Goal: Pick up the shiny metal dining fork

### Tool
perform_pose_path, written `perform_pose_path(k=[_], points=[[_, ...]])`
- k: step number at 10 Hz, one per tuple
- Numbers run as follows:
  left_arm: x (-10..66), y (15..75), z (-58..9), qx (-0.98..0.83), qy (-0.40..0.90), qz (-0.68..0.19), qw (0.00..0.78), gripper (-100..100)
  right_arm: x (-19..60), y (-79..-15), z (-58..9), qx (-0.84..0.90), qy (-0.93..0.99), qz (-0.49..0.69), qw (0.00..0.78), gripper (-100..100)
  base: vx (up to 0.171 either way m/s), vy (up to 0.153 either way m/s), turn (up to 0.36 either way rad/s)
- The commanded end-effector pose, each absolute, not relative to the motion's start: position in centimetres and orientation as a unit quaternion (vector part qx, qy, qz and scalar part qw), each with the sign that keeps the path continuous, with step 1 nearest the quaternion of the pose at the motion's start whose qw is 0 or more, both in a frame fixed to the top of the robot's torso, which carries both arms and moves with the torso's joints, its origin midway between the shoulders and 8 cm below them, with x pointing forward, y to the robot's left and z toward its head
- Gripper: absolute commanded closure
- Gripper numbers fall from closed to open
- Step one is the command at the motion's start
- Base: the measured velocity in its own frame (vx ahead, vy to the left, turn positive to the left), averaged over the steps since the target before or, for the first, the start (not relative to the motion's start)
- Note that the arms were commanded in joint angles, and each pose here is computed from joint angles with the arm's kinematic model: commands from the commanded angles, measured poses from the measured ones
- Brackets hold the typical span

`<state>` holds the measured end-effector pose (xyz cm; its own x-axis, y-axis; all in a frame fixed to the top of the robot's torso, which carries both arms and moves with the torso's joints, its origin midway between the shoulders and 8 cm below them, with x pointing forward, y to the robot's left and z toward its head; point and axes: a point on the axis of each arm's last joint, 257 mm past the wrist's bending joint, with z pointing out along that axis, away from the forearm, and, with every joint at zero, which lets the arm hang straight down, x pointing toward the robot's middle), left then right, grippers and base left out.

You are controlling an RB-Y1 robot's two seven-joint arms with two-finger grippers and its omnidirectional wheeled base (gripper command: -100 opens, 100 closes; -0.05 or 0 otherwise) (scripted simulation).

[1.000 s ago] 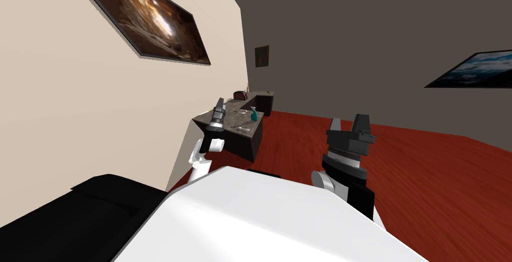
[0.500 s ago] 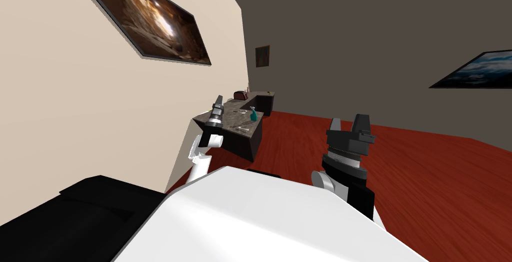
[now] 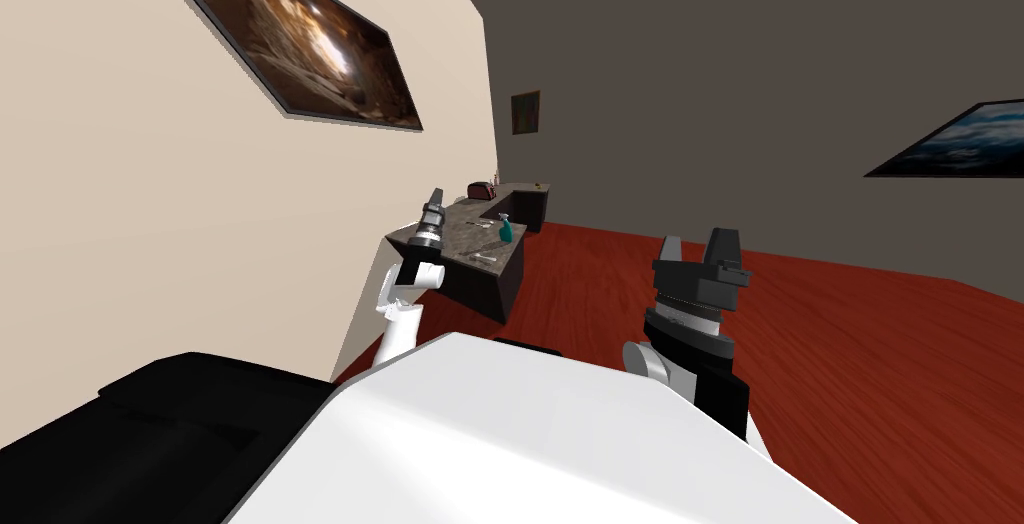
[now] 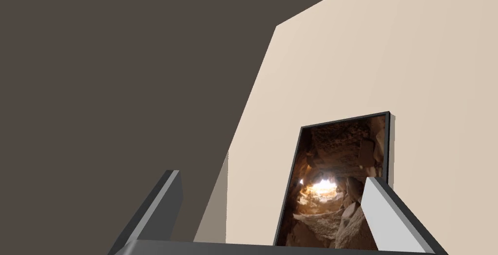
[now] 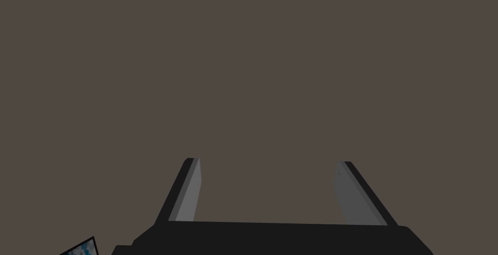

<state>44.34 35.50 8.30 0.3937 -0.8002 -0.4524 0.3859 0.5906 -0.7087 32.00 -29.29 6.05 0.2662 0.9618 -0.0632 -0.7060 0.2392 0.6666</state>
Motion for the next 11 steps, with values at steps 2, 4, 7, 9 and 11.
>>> perform_pose_path(k=[2,4,7,9,11], points=[[45.0,36.6,7.6,-0.277,0.417,-0.357,0.788,-100,32.0,-29.3,6.1,0.267,0.240,0.556,0.750,0,0.010,-0.031,0.010],[45.6,38.0,7.6,-0.295,0.422,-0.340,0.787,-100,32.0,-29.3,6.1,0.267,0.240,0.556,0.750,0,0.012,-0.039,0.016],[46.3,39.5,6.9,-0.321,0.433,-0.320,0.779,-100,32.0,-29.3,6.1,0.267,0.240,0.556,0.750,0,0.019,-0.028,0.006],[46.8,40.9,6.6,-0.340,0.438,-0.305,0.774,-100,32.0,-29.3,6.1,0.267,0.240,0.556,0.750,0,0.016,-0.023,0.002],[47.1,41.3,5.6,-0.356,0.449,-0.297,0.764,-100,32.0,-29.3,6.1,0.267,0.240,0.556,0.750,0,0.021,-0.025,0.003]])
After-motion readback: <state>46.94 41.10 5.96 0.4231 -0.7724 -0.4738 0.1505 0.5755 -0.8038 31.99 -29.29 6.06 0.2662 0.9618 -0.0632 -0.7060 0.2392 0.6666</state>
